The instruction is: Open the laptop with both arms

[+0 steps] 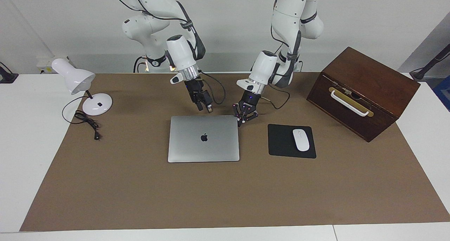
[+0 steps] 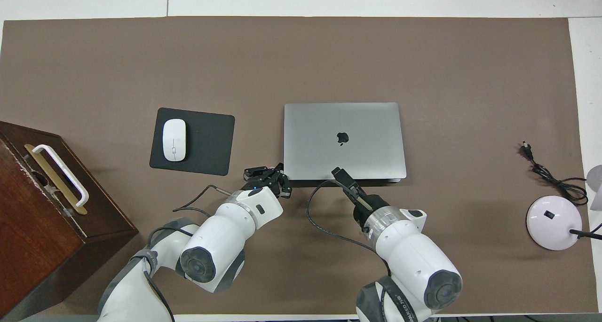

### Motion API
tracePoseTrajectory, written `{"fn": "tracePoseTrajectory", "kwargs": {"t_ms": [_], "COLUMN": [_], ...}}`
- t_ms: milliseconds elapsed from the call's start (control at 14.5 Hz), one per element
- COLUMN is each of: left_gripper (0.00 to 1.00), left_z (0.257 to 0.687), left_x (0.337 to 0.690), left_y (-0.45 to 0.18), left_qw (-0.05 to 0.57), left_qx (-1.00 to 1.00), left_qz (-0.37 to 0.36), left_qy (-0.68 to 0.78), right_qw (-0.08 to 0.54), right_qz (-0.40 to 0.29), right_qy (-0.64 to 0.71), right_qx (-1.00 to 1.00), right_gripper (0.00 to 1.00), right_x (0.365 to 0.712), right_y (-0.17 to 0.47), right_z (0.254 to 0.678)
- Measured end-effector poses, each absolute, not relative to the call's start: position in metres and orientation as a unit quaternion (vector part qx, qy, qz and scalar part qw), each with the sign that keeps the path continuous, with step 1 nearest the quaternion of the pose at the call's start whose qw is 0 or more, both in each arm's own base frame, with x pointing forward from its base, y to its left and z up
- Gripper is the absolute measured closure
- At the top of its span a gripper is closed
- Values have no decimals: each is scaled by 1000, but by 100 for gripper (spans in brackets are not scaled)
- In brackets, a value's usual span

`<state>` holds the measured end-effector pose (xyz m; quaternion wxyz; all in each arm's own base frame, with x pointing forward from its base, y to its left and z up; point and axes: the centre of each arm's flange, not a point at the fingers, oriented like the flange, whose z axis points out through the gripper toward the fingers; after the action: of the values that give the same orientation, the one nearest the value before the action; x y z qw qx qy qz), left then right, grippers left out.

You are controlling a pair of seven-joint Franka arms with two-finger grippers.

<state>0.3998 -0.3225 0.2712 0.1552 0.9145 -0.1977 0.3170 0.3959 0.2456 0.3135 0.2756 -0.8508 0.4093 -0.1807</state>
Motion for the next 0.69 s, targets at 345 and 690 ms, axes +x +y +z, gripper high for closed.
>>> {"fn": "tracePoseTrajectory", "kwargs": {"t_ms": [345, 690], "left_gripper": [99, 99], "left_z": [270, 268], "left_x": [400, 400], "left_y": [-323, -323], "left_qw": [155, 154], "left_qx": [915, 915], "left_qz": [316, 315], "left_qy": [-198, -199], "right_qw": [272, 282], "right_qz": [-180, -185], "right_qy": [410, 404], "right_qx": [-852, -850], "right_gripper": [0, 0], "right_x": [403, 408], "right_y": [248, 257], "right_z": [308, 317]}}
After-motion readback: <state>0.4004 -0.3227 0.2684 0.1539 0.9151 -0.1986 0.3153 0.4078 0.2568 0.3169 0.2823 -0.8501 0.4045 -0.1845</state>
